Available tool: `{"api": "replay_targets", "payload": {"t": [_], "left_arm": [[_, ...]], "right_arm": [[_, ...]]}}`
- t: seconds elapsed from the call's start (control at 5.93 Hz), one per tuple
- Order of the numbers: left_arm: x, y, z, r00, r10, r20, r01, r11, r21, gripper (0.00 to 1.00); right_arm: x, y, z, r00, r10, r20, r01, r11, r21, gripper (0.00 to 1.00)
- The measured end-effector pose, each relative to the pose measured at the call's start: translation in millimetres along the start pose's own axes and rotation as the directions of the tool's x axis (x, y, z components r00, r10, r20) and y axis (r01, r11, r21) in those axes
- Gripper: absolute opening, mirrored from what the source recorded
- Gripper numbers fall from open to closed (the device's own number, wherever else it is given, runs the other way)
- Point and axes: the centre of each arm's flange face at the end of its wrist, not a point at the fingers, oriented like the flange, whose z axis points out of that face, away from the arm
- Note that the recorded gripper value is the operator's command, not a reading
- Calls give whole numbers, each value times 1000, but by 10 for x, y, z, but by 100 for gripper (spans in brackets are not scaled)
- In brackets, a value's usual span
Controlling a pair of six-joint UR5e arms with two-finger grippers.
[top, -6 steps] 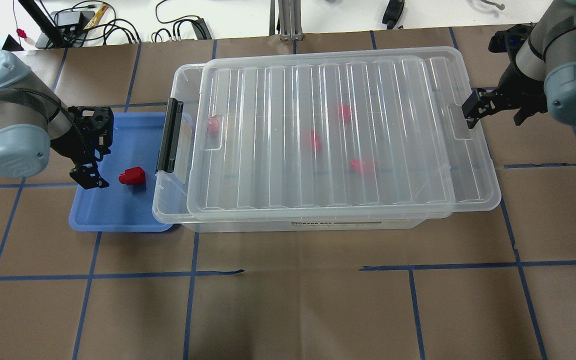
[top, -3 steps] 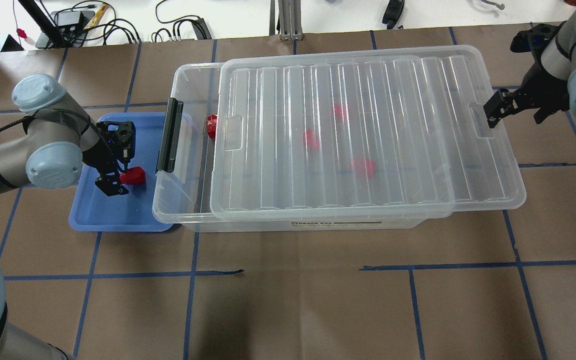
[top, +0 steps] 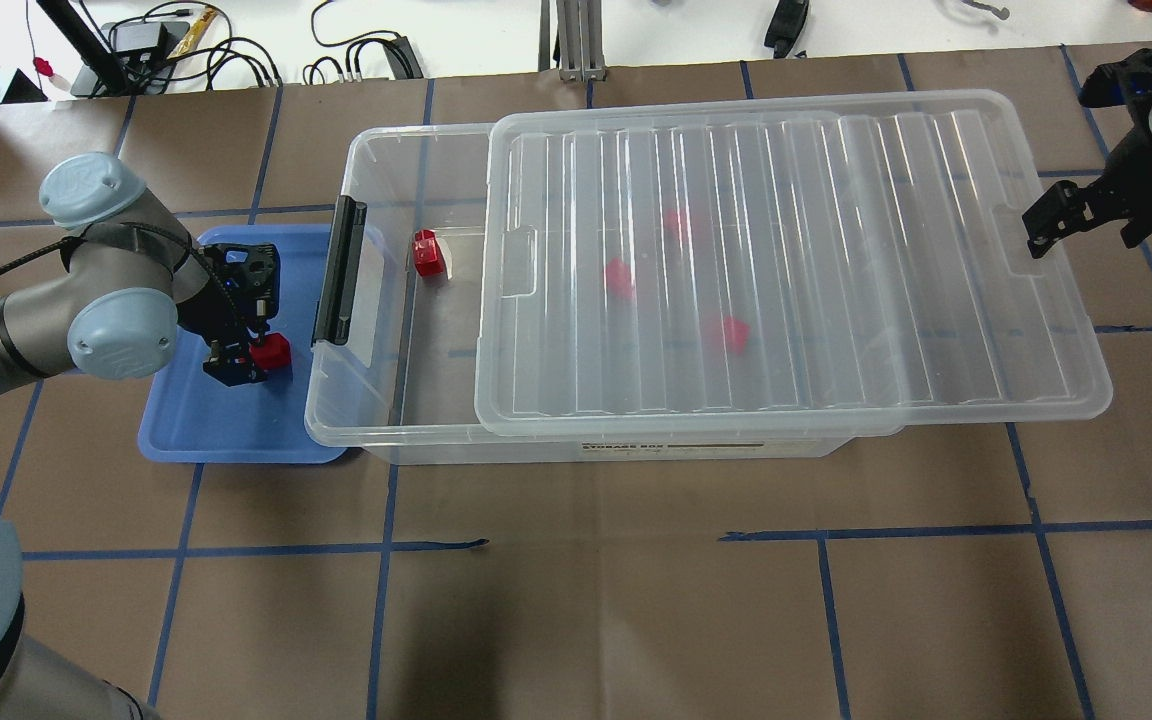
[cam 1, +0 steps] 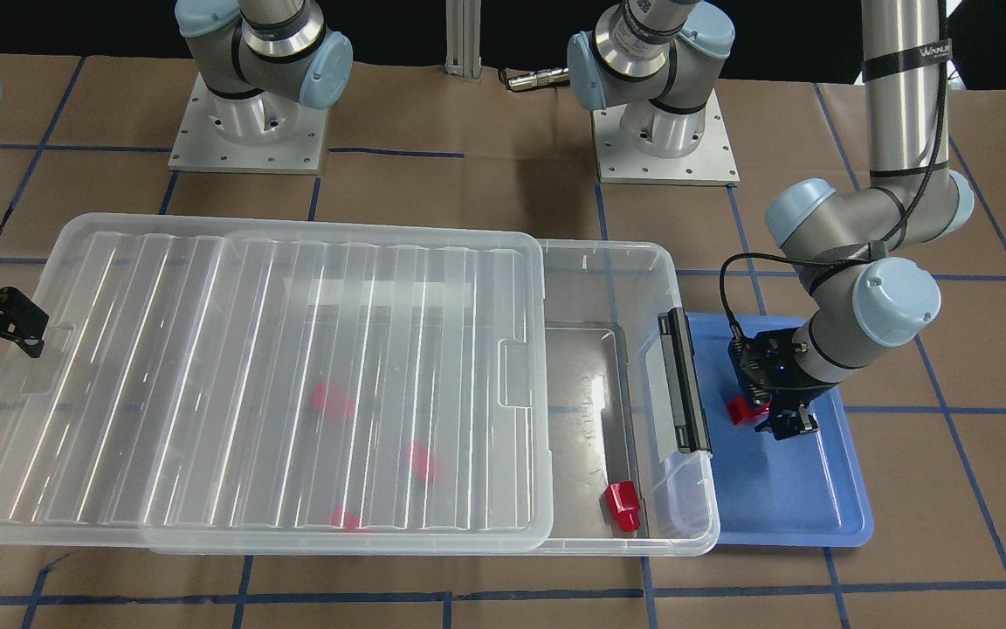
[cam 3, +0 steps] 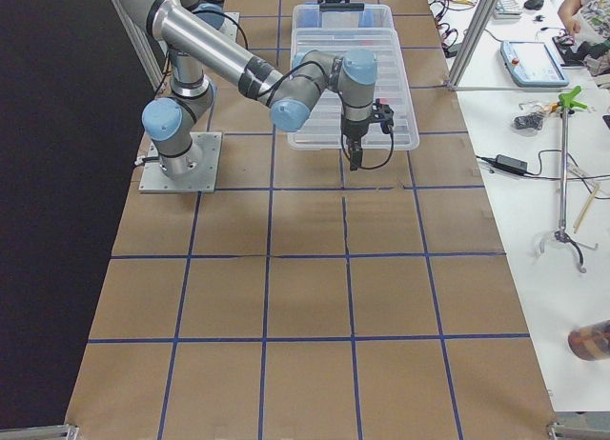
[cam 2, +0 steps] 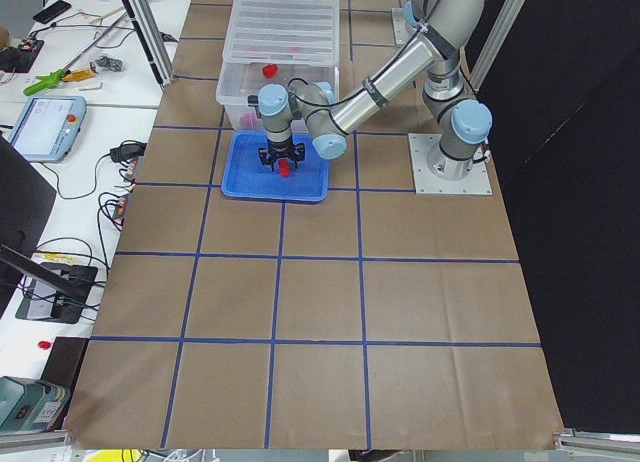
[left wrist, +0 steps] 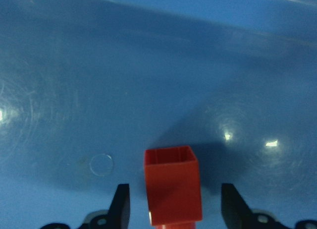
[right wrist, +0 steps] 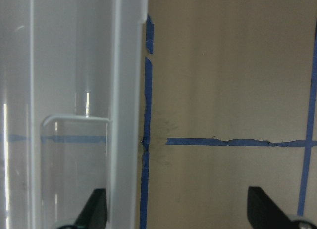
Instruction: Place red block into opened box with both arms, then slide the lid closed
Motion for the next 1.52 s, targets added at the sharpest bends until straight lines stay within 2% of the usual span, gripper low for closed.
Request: {"api": "replay_targets", "payload": {"t": [0.34,0.67,0.84,1.01,1.18,1.35,1.52], "left_arm": [[-9,-27,-233,999,14,40,-13,1000,-8,1],[163,-191,-812,997,43,71,-42,999,-19,1],[278,-343,-1198,995,67,68,-66,998,-18,1],[388,-661,-1572,991,118,56,-117,993,-18,1],[508,-1134,-1881,985,168,48,-167,986,-20,1],[636,-1606,-2023,980,195,43,-194,981,-17,1],[777,-2008,-1985,976,216,33,-216,976,-14,1]], "right_arm": [[275,62,40,1000,17,-4,-17,1000,-1,100],[342,77,-68,999,36,-22,-36,999,18,100],[334,61,-242,997,67,-29,-67,997,26,100],[270,21,-509,994,108,-25,-108,994,17,100],[72,-55,-839,990,143,-10,-143,990,-10,100],[-262,-137,-1212,985,170,5,-170,985,-34,100],[-712,-185,-1563,982,190,20,-189,981,-48,100]]}}
